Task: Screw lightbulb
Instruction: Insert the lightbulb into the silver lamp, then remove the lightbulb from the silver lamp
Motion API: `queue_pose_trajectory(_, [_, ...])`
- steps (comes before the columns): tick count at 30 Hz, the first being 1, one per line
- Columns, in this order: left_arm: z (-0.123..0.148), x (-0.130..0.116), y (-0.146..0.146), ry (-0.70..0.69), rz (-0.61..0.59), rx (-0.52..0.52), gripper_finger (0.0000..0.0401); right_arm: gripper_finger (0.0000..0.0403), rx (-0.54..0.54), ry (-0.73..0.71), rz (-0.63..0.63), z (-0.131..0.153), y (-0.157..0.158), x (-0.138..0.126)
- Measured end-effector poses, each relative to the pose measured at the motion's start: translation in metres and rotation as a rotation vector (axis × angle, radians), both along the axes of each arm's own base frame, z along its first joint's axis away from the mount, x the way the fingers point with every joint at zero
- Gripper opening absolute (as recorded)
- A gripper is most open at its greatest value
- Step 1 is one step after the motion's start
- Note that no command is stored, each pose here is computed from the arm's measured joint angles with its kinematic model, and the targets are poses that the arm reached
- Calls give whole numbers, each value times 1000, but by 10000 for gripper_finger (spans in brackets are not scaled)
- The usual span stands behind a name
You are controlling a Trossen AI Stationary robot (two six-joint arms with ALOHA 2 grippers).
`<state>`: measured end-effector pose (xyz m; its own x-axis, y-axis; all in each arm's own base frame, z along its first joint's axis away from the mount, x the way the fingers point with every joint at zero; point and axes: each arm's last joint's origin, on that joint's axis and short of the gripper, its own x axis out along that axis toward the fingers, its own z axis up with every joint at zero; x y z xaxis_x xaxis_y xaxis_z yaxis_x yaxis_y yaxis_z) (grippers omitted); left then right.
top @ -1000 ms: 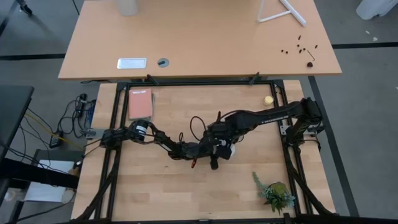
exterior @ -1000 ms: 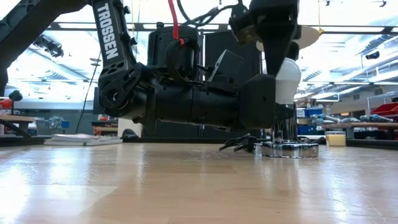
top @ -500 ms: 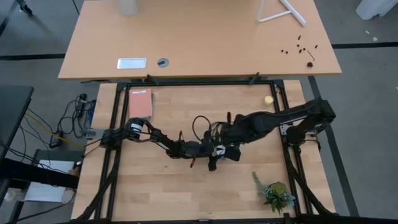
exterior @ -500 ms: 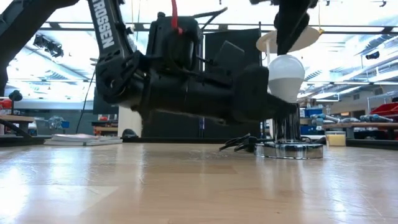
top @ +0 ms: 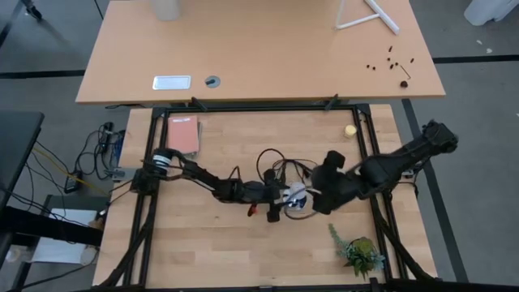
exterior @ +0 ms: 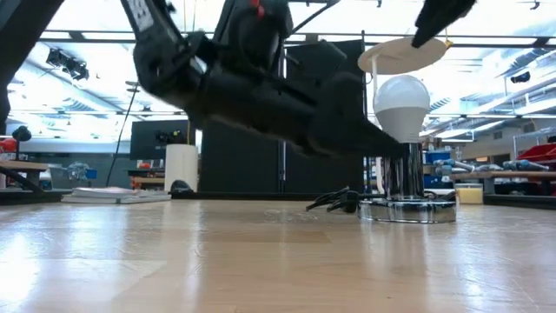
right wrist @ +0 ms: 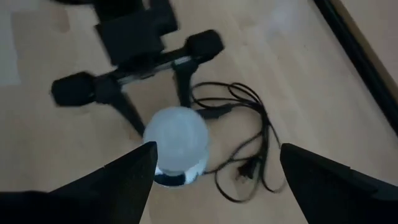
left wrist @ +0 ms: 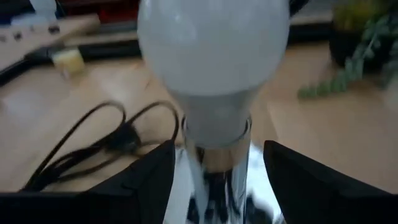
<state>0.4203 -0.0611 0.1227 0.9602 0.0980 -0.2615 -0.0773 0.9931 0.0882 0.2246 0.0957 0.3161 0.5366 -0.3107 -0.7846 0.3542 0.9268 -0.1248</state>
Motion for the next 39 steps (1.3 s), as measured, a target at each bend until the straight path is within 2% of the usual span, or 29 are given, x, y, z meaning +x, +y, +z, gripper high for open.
queue_pose_trajectory(3, [11,-7,1,111,-2,2,249,348,-7,-55,36,-20,6,-12])
queue_pose_trajectory(7, [35,-23,-1,231,-2,-58,249,348,-13,-118,73,-46,7,-29])
queue_pose_trajectory(12, [70,-45,-8,296,-8,-82,249,348,-58,-218,97,-70,3,-48])
queue_pose_trajectory(15, [93,-60,-16,298,1,-55,247,348,-71,-288,116,-85,-1,-59])
queue_pose_trajectory(21, [125,-94,-28,304,85,77,219,348,-59,-394,192,-107,-10,-78])
queue_pose_trajectory(25, [124,-125,-27,278,109,58,192,348,-31,-452,201,-118,-18,-90])
queue_pose_trajectory(29, [114,-149,-21,162,129,-48,170,348,7,-522,195,-123,-23,-96])
queue_pose_trajectory(32, [105,-154,-19,102,125,-71,162,348,24,-529,182,-125,-24,-97])
queue_pose_trajectory(39, [90,-146,-21,130,133,-73,161,348,105,-459,103,-152,-21,-95])
